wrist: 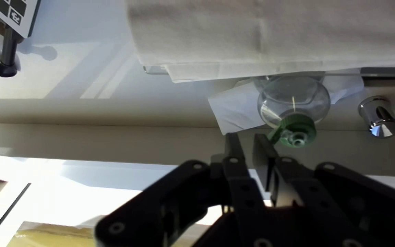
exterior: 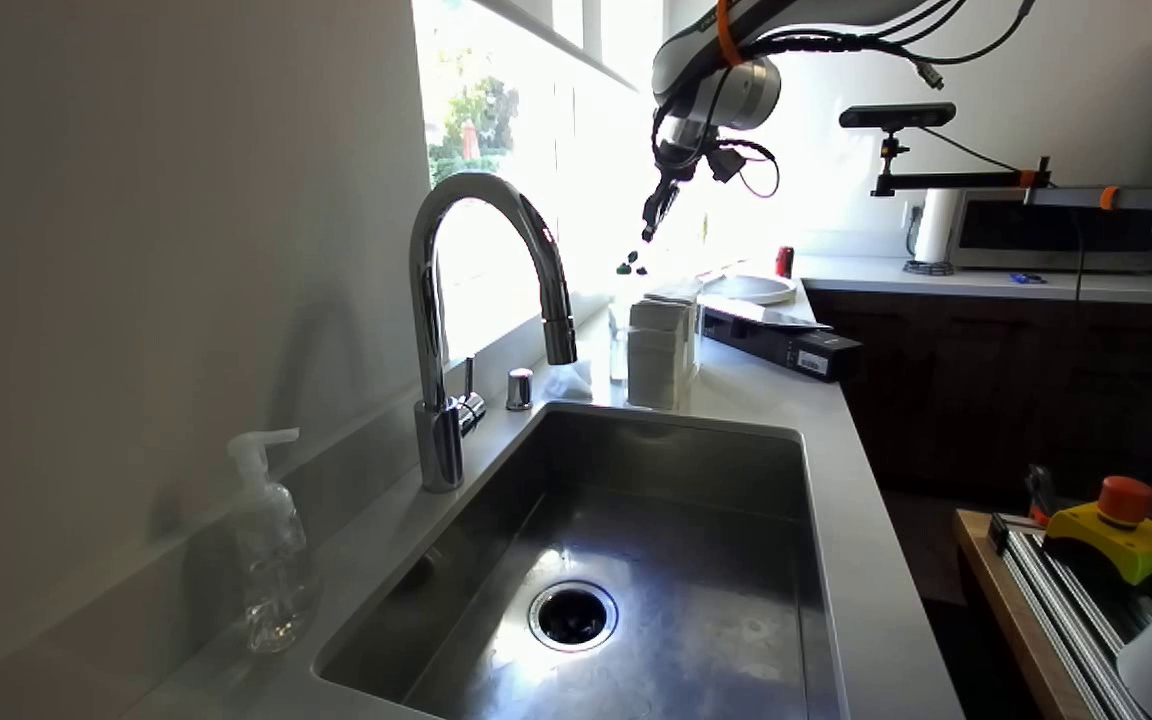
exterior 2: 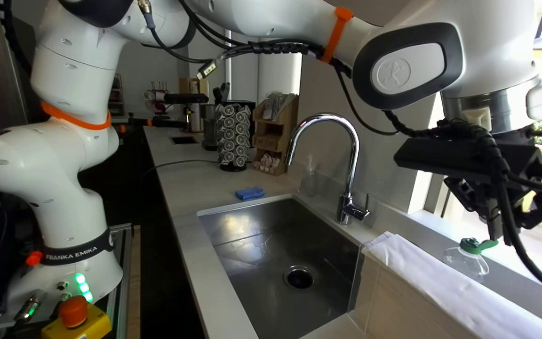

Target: Open the soap bottle

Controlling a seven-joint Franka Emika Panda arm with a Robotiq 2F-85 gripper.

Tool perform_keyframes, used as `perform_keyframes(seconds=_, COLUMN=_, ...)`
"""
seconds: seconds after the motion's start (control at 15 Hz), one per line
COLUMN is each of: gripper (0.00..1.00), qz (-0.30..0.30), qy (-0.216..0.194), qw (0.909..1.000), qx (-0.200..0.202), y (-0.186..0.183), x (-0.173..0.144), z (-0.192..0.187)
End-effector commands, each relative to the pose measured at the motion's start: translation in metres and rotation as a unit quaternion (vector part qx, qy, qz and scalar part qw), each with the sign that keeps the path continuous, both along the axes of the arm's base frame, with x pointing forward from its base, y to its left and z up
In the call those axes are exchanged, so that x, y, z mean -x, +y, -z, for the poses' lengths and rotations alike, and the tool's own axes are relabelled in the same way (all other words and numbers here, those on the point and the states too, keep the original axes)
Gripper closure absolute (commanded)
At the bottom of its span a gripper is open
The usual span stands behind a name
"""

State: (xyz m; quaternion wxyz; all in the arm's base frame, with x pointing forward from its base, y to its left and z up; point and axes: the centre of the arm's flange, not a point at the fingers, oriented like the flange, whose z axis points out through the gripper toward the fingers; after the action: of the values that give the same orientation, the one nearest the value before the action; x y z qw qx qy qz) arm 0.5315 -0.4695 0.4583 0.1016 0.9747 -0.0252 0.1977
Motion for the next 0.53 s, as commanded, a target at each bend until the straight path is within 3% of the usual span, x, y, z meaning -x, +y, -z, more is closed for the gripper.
perform_keyframes(seconds=0.0, gripper=0.53, qz=-0.003, qy=0.000, qw=1.0000, qx=-0.006, y=0.008, x=0.012, z=-0.011)
perform_keyframes(seconds=0.47, gripper=0.00, qz=-0.010, qy=-0.011, qw=0.9998, qx=-0.013, y=0.015, x=0.033, z=-0.023)
